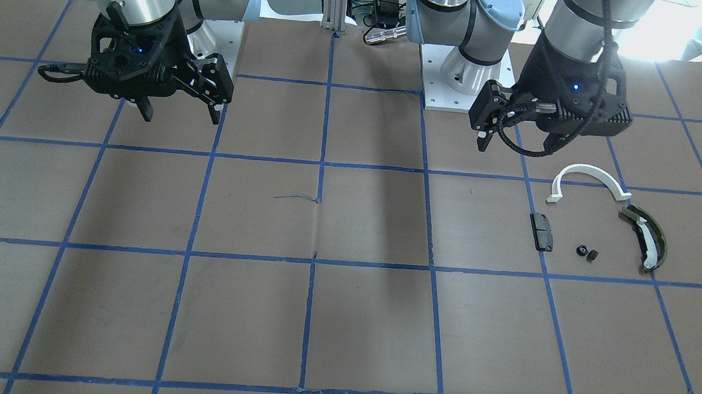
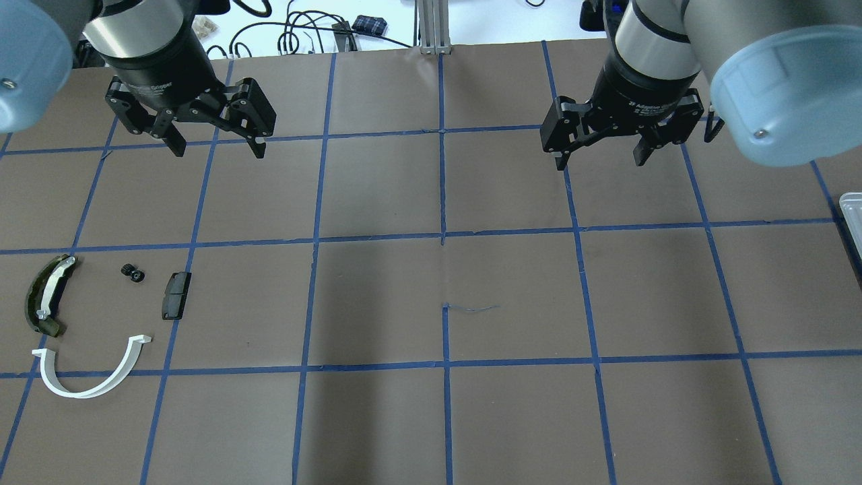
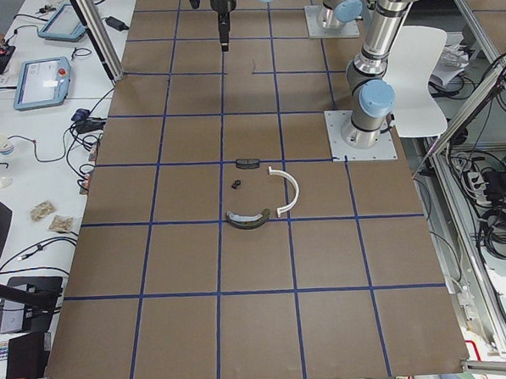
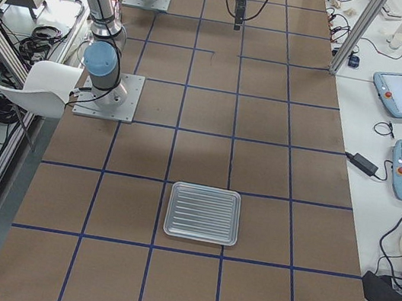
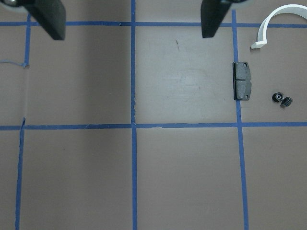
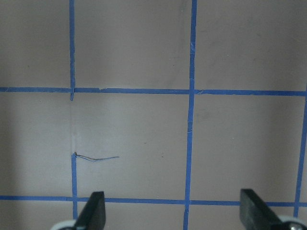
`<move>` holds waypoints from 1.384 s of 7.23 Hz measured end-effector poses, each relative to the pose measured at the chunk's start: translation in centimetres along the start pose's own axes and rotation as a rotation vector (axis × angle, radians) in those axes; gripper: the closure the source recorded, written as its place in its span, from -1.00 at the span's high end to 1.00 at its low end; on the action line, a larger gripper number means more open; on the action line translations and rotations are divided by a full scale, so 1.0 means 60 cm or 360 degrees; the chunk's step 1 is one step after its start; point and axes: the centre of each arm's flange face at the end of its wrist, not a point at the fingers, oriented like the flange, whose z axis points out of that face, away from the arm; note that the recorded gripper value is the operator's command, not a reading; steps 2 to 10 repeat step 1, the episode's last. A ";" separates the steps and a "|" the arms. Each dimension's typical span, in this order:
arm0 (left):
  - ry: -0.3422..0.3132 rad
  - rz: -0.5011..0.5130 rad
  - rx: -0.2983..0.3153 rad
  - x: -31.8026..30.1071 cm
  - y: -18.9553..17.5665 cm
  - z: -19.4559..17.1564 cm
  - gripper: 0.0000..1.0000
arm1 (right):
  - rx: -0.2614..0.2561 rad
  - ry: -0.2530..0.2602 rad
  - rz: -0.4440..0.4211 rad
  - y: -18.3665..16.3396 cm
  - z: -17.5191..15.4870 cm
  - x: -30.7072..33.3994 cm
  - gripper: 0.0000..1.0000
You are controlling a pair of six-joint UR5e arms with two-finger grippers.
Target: Place bearing gear from tray to pile
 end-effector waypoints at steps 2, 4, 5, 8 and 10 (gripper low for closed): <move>0.0020 -0.0017 0.0005 -0.003 -0.002 0.001 1.00 | 0.0001 0.0000 -0.0001 0.000 0.000 0.000 1.00; 0.0020 -0.0017 0.0005 -0.003 -0.002 0.001 1.00 | 0.0001 0.0000 -0.0001 0.000 0.000 0.000 1.00; 0.0020 -0.0017 0.0005 -0.003 -0.002 0.001 1.00 | 0.0001 0.0000 -0.0001 0.000 0.000 0.000 1.00; 0.0020 -0.0017 0.0005 -0.003 -0.002 0.001 1.00 | 0.0001 0.0000 -0.0001 0.000 0.000 0.000 1.00; 0.0020 -0.0017 0.0005 -0.003 -0.002 0.001 1.00 | 0.0001 0.0000 -0.0001 0.000 0.000 0.000 1.00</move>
